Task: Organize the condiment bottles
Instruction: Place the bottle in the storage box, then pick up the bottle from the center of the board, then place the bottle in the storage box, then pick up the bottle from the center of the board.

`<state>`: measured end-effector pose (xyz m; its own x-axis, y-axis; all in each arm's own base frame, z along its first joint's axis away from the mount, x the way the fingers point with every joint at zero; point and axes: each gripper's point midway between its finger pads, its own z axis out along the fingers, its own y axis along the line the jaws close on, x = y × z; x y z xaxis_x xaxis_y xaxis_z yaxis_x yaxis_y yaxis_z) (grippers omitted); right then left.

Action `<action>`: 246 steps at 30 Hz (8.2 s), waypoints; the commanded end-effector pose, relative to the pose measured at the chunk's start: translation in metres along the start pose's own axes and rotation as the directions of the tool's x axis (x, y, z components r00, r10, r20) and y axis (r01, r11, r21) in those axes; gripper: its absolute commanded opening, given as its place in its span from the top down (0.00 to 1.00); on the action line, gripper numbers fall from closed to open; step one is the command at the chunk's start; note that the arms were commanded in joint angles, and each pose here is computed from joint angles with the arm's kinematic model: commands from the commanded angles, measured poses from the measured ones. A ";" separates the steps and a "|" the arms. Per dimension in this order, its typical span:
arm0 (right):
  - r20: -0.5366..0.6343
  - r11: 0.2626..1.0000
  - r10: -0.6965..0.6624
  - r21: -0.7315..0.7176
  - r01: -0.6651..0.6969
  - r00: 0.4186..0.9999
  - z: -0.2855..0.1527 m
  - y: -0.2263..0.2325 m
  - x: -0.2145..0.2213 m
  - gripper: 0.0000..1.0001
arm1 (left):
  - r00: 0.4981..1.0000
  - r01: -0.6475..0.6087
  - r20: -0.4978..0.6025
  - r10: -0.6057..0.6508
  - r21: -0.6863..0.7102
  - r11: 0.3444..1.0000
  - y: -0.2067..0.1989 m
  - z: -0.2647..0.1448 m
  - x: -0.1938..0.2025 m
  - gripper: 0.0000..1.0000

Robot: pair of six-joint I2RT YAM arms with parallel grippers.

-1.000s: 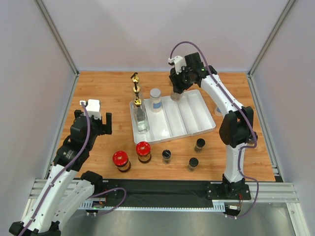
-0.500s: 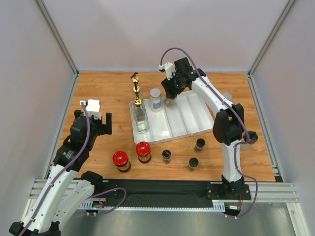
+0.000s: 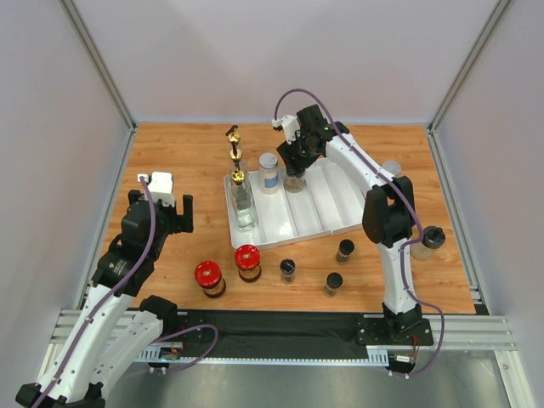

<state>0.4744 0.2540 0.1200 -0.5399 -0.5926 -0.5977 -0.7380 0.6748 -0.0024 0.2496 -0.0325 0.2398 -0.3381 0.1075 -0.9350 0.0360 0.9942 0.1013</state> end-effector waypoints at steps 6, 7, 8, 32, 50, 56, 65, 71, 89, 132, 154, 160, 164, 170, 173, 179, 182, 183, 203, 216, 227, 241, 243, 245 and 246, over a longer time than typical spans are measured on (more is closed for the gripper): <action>0.077 0.999 -0.034 0.039 0.031 0.996 -0.012 -0.006 -0.029 0.28 | 1.000 -0.004 0.031 0.003 0.008 1.000 -0.001 0.001 -0.008 0.00; 0.078 0.999 -0.035 0.042 0.032 0.996 -0.013 -0.007 -0.029 0.26 | 1.000 -0.004 0.031 0.003 0.008 1.000 -0.001 0.001 -0.008 0.00; 0.083 0.998 -0.037 0.047 0.033 0.996 -0.016 -0.008 -0.031 0.22 | 1.000 -0.006 0.030 0.006 0.007 1.000 -0.001 0.001 -0.007 0.00; 0.177 0.993 -0.070 0.107 0.051 0.982 -0.103 -0.008 -0.039 0.17 | 0.999 0.000 0.037 0.000 0.006 1.000 -0.001 -0.001 -0.009 0.00; 0.217 0.912 0.190 0.321 -0.254 0.958 -0.212 -0.115 0.087 0.18 | 0.999 0.007 0.053 -0.009 0.030 1.000 -0.004 -0.004 -0.012 0.00; 0.246 0.857 0.307 0.349 -0.379 0.919 -0.224 -0.154 0.123 0.18 | 0.999 0.007 0.053 -0.009 0.027 1.000 -0.004 -0.003 -0.012 0.00; 0.241 0.839 0.369 0.329 -0.433 0.898 -0.206 -0.175 0.134 0.18 | 0.999 0.004 0.047 -0.005 0.022 1.000 -0.003 -0.003 -0.011 0.00; 0.206 0.831 0.424 0.299 -0.469 0.882 -0.181 -0.186 0.140 0.19 | 0.999 0.003 0.044 -0.004 0.019 1.000 -0.002 -0.002 -0.010 0.00; 0.182 0.839 0.421 0.293 -0.458 0.889 -0.177 -0.183 0.143 0.86 | 0.999 0.005 0.050 -0.006 0.025 1.000 -0.003 -0.003 -0.012 0.00; 0.200 0.981 -0.146 -0.095 0.167 0.969 -0.098 0.113 -0.059 0.95 | 0.999 0.007 0.048 -0.007 0.014 1.000 -0.001 -0.003 -0.011 0.00; 0.119 0.980 -0.160 -0.098 0.172 0.980 -0.041 0.112 -0.042 0.38 | 0.999 0.003 0.044 -0.004 0.017 1.000 -0.002 -0.002 -0.010 0.00; 0.134 0.978 -0.176 -0.091 0.189 0.975 -0.050 0.112 -0.045 0.25 | 0.999 0.004 0.044 -0.004 0.016 1.000 -0.002 -0.002 -0.010 0.00; 0.165 0.975 -0.192 -0.079 0.207 0.967 -0.068 0.113 -0.052 0.25 | 0.999 0.004 0.046 -0.005 0.017 1.000 -0.002 -0.002 -0.010 0.00; 0.233 0.973 -0.214 -0.032 0.227 0.949 -0.105 0.109 -0.069 0.24 | 0.999 0.004 0.046 -0.005 0.019 1.000 -0.002 -0.002 -0.010 0.00; 0.255 0.974 -0.217 -0.009 0.227 0.942 -0.117 0.103 -0.074 0.23 | 0.999 0.005 0.044 -0.006 0.019 1.000 -0.003 -0.002 -0.010 0.00; 0.278 0.982 -0.189 0.040 0.185 0.942 -0.131 0.077 -0.080 0.23 | 0.999 0.003 0.043 -0.004 0.017 1.000 -0.002 -0.002 -0.009 0.00; 0.297 0.985 -0.170 0.083 0.152 0.940 -0.137 0.056 -0.084 0.23 | 0.999 0.000 0.040 -0.001 0.017 1.000 -0.002 -0.001 -0.009 0.00; 0.303 0.986 -0.162 0.094 0.139 0.939 -0.139 0.050 -0.085 0.22 | 0.999 0.001 0.041 -0.002 0.017 1.000 -0.003 -0.001 -0.009 0.00; 0.363 0.958 0.051 0.246 -0.149 0.930 -0.076 -0.089 -0.105 0.15 | 1.000 -0.012 0.015 0.012 0.000 1.000 -0.001 0.004 -0.004 0.00; 0.426 0.928 0.075 0.301 -0.220 0.901 -0.007 -0.146 -0.102 0.05 | 1.000 -0.024 -0.001 0.024 -0.011 1.000 0.000 0.008 -0.001 0.00; 0.492 0.928 0.076 0.284 -0.243 0.867 0.035 -0.162 -0.111 0.07 | 0.999 -0.036 -0.021 0.036 -0.013 0.999 -0.001 0.012 0.003 0.00; 0.527 0.939 0.040 0.270 -0.212 0.849 0.052 -0.170 -0.114 0.70 | 0.998 -0.054 -0.038 0.053 -0.023 0.998 0.000 0.016 0.008 0.00; 0.533 0.937 0.026 0.281 -0.206 0.845 0.040 -0.173 -0.119 0.80 | 0.998 -0.053 -0.037 0.052 -0.024 0.998 0.000 0.016 0.007 0.00; 0.549 0.935 0.012 0.291 -0.205 0.836 0.022 -0.174 -0.128 0.89 | 0.998 -0.054 -0.039 0.053 -0.024 0.998 0.000 0.016 0.008 0.00; 0.553 0.932 0.010 0.298 -0.208 0.833 0.014 -0.178 -0.129 0.91 | 0.998 -0.052 -0.034 0.051 -0.023 0.998 0.000 0.016 0.007 0.00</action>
<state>0.6699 0.2236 0.1048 -0.3813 -0.2759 -0.8823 -0.4669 0.8812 -0.0737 0.2581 -0.0327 0.2214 -0.4003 0.1494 -0.9041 0.0392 0.9885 0.1460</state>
